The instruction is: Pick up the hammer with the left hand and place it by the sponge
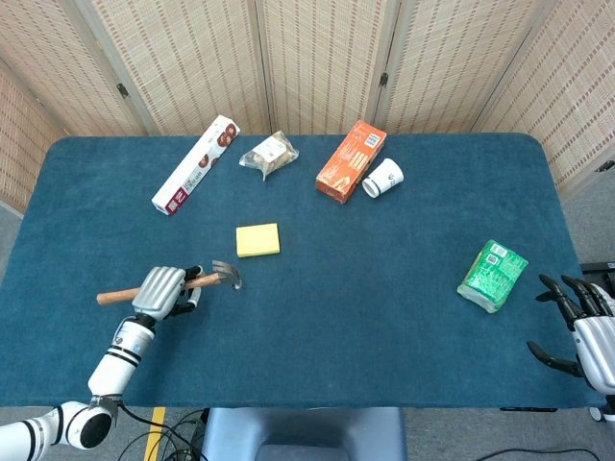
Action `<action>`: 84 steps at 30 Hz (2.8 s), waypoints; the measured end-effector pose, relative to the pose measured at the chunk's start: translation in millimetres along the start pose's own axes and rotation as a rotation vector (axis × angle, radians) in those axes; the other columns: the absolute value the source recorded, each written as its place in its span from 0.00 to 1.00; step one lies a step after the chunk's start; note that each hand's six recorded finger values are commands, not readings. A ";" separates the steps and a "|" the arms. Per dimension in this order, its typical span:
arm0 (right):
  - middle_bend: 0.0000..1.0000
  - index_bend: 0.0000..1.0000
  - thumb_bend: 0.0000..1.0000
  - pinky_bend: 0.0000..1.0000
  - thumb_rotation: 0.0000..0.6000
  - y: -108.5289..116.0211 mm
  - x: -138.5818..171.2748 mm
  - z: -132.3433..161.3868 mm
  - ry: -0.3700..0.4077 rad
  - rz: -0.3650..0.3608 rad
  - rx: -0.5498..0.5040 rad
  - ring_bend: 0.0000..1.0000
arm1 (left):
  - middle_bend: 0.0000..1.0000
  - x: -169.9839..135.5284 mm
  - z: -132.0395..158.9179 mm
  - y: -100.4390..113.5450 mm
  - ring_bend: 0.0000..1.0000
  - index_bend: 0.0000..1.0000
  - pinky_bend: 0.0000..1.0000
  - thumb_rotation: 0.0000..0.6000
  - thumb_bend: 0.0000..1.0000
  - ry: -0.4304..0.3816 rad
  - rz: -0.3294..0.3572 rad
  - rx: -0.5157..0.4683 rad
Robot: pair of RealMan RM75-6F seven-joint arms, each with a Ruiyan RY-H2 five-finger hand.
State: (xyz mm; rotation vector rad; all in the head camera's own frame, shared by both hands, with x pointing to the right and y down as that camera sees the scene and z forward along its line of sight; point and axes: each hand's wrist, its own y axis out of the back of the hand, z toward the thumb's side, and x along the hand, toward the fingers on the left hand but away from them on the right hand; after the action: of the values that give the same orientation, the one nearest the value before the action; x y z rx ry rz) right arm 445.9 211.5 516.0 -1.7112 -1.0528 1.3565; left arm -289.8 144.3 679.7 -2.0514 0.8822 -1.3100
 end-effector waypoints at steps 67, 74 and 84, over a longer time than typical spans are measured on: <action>0.33 0.08 0.12 0.12 1.00 0.6 7.0 -5.3 -0.046 0.003 0.012 0.10 | 0.82 81.2 5.6 -10.6 0.67 0.71 0.69 0.98 0.74 -0.093 0.065 0.018; 0.33 0.08 0.12 0.12 1.00 0.2 7.0 -4.3 -0.039 0.003 0.010 0.10 | 0.71 61.5 4.3 -17.3 0.58 0.57 0.65 0.76 0.72 -0.139 0.028 0.044; 0.33 0.08 0.12 0.12 1.00 2.1 9.4 -3.5 -0.032 -0.006 0.006 0.10 | 0.12 46.2 -7.8 -13.7 0.06 0.00 0.27 0.42 0.25 -0.092 -0.065 0.092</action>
State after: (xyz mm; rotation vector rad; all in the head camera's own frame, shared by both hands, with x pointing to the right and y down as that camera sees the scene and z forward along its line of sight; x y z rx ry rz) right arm 450.8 219.0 511.1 -1.6857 -1.0704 1.3856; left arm -279.4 116.8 718.7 -2.0655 0.7073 -1.2554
